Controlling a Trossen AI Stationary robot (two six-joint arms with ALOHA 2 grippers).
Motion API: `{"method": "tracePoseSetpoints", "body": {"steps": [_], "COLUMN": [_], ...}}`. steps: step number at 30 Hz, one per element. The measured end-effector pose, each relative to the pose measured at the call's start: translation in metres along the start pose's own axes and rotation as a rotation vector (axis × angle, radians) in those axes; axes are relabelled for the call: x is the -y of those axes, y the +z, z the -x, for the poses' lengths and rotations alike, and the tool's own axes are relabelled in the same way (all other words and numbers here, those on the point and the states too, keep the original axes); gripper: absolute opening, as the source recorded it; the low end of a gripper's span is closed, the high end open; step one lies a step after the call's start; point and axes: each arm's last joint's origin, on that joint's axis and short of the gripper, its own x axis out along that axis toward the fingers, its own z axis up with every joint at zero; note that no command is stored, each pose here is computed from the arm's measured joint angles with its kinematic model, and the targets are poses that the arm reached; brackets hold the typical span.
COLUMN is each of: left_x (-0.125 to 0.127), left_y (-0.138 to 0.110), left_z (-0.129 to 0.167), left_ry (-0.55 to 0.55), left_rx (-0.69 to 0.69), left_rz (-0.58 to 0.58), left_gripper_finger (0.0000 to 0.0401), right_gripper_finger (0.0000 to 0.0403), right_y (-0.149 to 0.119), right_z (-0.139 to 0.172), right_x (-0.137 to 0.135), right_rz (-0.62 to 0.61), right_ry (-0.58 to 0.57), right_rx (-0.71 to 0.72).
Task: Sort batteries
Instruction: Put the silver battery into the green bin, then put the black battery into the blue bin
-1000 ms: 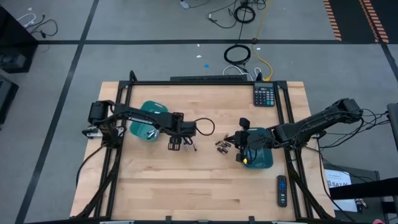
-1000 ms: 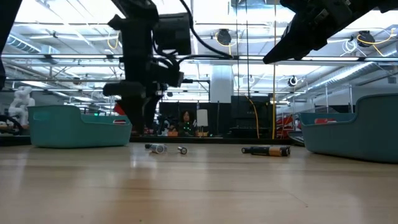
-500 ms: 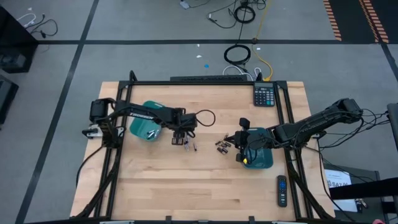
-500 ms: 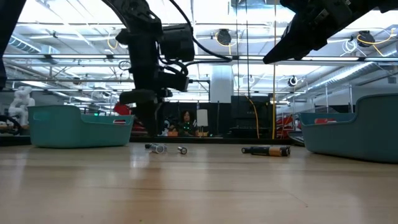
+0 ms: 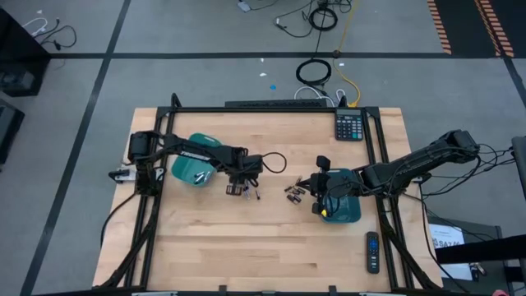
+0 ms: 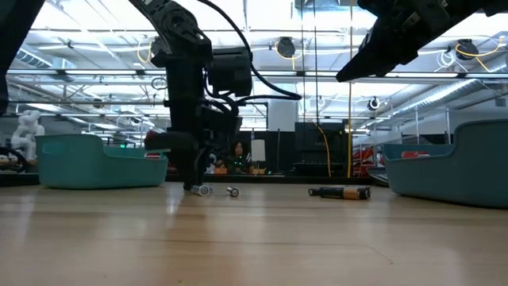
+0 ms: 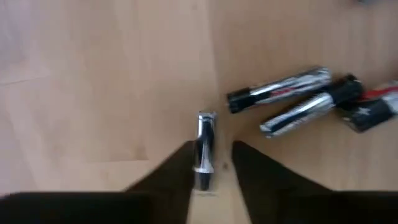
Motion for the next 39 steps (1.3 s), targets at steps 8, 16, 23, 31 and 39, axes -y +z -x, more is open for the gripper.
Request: {"method": "tracePoseSetpoints", "body": {"steps": [8, 16, 23, 31, 39], "left_x": [0.004, 0.011, 0.017, 0.016, 0.017], "left_y": [-0.001, -0.021, -0.051, -0.064, -0.056], "left_z": [0.005, 0.053, 0.091, 0.104, 0.101], "left_ry": [-0.012, 0.102, 0.147, 0.247, 0.228], "left_rx": [-0.017, -0.215, -0.367, -0.433, -0.350], "left_rz": [0.085, 0.191, 0.397, 0.393, 0.388], "left_gripper_finger": [0.0020, 0.0018, 0.0037, 0.0113, 0.0124], "right_gripper_finger": [0.0006, 0.0006, 0.0006, 0.0006, 0.0006], "right_y": [0.001, 0.001, 0.001, 0.001, 0.001], "right_z": [0.000, 0.000, 0.000, 0.000, 0.000], "right_x": [0.000, 0.000, 0.000, 0.000, 0.000], "right_rz": [0.008, 0.002, 0.000, -0.013, -0.013], "right_ry": [0.001, 0.001, 0.001, 0.002, 0.002], "right_rx": [0.005, 0.007, 0.008, 0.009, 0.008]}}
